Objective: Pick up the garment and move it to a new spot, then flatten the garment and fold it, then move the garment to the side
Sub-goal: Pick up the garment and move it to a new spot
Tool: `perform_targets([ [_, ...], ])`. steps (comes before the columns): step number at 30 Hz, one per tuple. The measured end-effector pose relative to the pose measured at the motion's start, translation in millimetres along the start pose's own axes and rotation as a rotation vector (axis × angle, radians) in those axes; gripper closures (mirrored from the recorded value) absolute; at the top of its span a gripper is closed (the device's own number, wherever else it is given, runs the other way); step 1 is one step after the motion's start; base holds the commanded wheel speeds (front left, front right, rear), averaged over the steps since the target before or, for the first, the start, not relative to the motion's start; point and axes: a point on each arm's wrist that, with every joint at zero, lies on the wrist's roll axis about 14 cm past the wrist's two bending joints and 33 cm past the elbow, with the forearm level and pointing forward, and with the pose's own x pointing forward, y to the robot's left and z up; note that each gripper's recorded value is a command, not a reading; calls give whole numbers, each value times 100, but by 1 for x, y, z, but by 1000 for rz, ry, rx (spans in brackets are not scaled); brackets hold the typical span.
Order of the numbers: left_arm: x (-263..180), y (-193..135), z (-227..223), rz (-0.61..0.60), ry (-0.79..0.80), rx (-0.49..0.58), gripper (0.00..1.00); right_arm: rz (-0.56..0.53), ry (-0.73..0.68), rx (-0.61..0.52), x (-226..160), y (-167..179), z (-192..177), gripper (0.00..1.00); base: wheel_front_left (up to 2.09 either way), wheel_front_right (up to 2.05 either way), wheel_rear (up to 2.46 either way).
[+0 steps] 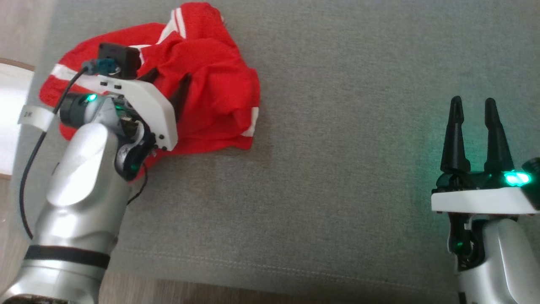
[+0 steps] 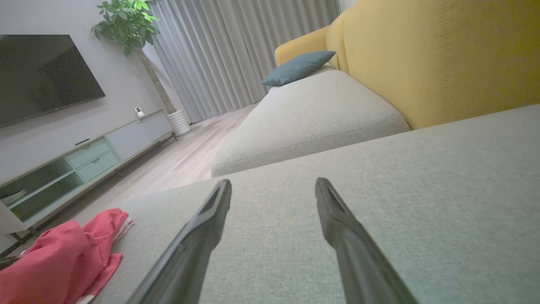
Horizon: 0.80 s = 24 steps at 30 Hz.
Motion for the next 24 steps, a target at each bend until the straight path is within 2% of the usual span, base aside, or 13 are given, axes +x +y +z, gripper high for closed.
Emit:
perform_targets([
  [4,10,-5,-17,-18,64,7,0,-28,7,-5,-3,-10,-2,0,0,0,0],
  [5,12,-6,-19,-21,71,3,53,-32,7,-6,-3,-12,-2,0,0,0,0],
  [6,13,-6,-18,-22,69,-1,100,-35,6,-7,-4,-13,-2,0,0,0,0],
  [15,0,2,18,12,-103,8,100,-20,-26,-7,-5,-5,13,0,0,0,0],
  [20,-19,3,58,31,-259,14,100,-1,-48,0,-9,4,24,0,0,0,0],
  [24,-48,-2,109,36,-444,20,100,17,-81,6,-15,13,39,0,0,0,0],
])
